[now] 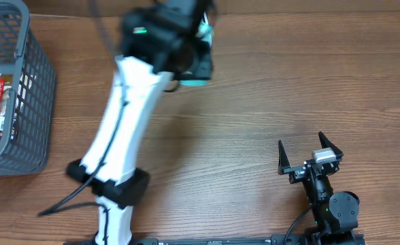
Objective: Scan the item barcode
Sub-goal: 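Lift the items out and carry them toward the table center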
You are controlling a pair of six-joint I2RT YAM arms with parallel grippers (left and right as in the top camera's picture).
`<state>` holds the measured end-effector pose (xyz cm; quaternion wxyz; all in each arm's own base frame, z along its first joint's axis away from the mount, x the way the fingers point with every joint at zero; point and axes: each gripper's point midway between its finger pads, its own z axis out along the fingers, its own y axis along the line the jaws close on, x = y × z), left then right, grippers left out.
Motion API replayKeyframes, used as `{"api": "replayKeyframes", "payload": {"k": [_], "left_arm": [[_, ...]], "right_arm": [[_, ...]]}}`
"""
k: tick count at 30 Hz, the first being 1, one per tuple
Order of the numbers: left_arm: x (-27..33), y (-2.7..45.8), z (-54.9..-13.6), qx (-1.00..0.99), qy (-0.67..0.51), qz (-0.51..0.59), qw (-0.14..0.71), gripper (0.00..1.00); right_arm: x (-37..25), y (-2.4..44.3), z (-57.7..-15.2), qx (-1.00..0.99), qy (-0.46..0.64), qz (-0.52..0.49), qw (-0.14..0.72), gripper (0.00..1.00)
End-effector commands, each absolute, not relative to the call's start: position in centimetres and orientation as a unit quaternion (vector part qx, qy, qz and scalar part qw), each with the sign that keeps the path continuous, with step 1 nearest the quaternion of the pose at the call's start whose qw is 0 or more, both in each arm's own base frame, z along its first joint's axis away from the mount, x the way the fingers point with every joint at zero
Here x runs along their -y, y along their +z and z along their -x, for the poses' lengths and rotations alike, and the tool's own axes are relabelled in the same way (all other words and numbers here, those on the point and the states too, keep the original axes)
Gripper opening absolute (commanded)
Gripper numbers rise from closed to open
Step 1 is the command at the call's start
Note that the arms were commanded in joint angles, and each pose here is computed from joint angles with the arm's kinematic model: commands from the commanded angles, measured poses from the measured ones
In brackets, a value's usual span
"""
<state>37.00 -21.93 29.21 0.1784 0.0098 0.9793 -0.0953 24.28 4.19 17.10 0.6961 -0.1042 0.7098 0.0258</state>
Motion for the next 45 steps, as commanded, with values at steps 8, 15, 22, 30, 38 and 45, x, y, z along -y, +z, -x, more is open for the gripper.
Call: {"api": "replayKeyframes", "payload": {"k": [8, 15, 22, 30, 38, 45], "left_arm": [[32.2, 19.4, -36.4, -0.99, -0.078, -0.055, 0.108, 0.04], [37.0, 15.4, -35.2, -0.988, -0.079, -0.088, 0.1, 0.04], [40.5, 12.3, -34.4, -0.986, -0.084, -0.099, 0.1, 0.04], [41.5, 9.7, -34.1, -0.989, -0.08, -0.093, 0.084, 0.05], [42.3, 6.8, -32.9, -0.991, -0.085, -0.092, 0.04, 0.04], [42.7, 6.1, -32.2, -0.991, -0.087, -0.096, 0.027, 0.26]], "right_arm": [[-4.1, 17.0, -24.3, -0.708, 0.024, 0.103, 0.698, 1.0], [-4.1, 17.0, -24.3, -0.708, 0.024, 0.103, 0.698, 1.0], [-4.1, 17.0, -24.3, -0.708, 0.024, 0.103, 0.698, 1.0], [-4.1, 17.0, -24.3, -0.708, 0.024, 0.103, 0.698, 1.0], [-4.1, 17.0, -24.3, -0.708, 0.024, 0.103, 0.698, 1.0], [-4.1, 17.0, -24.3, -0.708, 0.024, 0.103, 0.698, 1.0]]}}
